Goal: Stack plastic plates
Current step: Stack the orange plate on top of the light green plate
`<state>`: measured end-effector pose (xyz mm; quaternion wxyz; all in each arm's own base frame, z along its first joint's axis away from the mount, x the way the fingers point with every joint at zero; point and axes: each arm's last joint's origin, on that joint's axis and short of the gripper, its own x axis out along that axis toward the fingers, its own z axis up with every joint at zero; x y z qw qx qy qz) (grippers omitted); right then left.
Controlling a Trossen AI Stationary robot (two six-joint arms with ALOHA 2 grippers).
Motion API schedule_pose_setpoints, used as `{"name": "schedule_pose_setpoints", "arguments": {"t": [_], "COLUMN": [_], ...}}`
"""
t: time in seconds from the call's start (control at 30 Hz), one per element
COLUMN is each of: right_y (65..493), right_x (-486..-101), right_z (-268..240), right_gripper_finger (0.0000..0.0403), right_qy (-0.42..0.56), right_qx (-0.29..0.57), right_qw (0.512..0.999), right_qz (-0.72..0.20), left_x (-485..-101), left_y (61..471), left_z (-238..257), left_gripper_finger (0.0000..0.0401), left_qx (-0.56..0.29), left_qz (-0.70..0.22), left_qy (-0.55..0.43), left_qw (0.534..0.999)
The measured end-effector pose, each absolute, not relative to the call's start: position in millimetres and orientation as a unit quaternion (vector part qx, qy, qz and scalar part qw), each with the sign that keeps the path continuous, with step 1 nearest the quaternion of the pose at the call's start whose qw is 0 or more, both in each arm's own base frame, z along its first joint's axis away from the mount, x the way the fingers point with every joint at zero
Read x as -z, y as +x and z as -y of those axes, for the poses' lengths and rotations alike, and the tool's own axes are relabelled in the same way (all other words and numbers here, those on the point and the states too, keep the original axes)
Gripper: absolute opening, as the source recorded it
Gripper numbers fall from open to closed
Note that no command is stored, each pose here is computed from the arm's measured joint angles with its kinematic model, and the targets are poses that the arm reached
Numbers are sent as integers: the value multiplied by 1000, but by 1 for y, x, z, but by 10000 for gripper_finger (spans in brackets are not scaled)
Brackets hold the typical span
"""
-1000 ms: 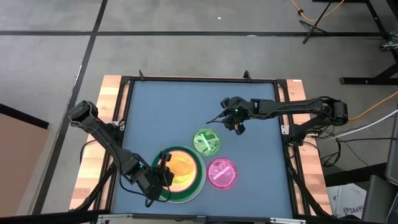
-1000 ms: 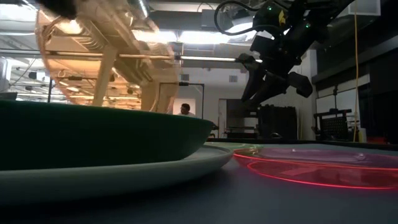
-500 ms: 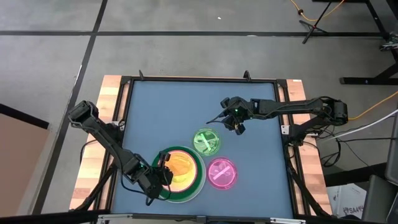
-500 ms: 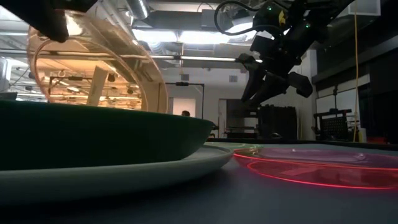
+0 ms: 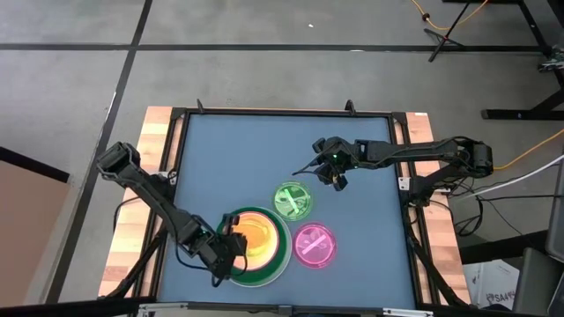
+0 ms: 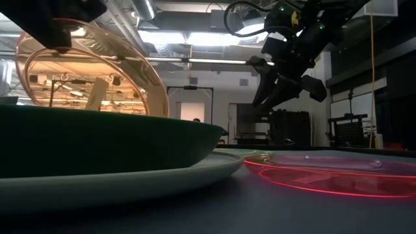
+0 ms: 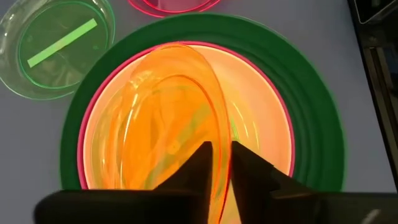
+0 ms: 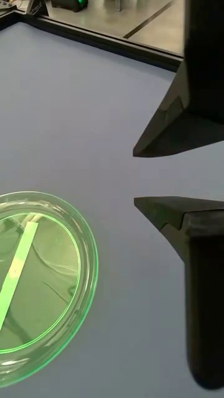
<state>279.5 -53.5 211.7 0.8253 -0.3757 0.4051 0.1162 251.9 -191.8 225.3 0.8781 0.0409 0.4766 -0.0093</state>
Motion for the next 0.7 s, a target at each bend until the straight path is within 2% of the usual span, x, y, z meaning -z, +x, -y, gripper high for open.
{"name": "schedule_pose_setpoints", "arguments": {"t": [0.3, 0.7], "right_y": [279, 280], "right_x": [-212, -212], "right_z": [53, 53], "right_gripper_finger": [104, 104], "right_qy": [-376, -376], "right_qx": [-116, -116], "right_qw": [825, 825], "right_qz": [-405, -405], "left_x": [-226, -229], "left_y": [254, 259], "left_z": [191, 193], "left_gripper_finger": [94, 95], "left_qx": [6, 11], "left_qz": [-469, -444], "left_qy": [37, 25], "left_qw": [883, 895]}}
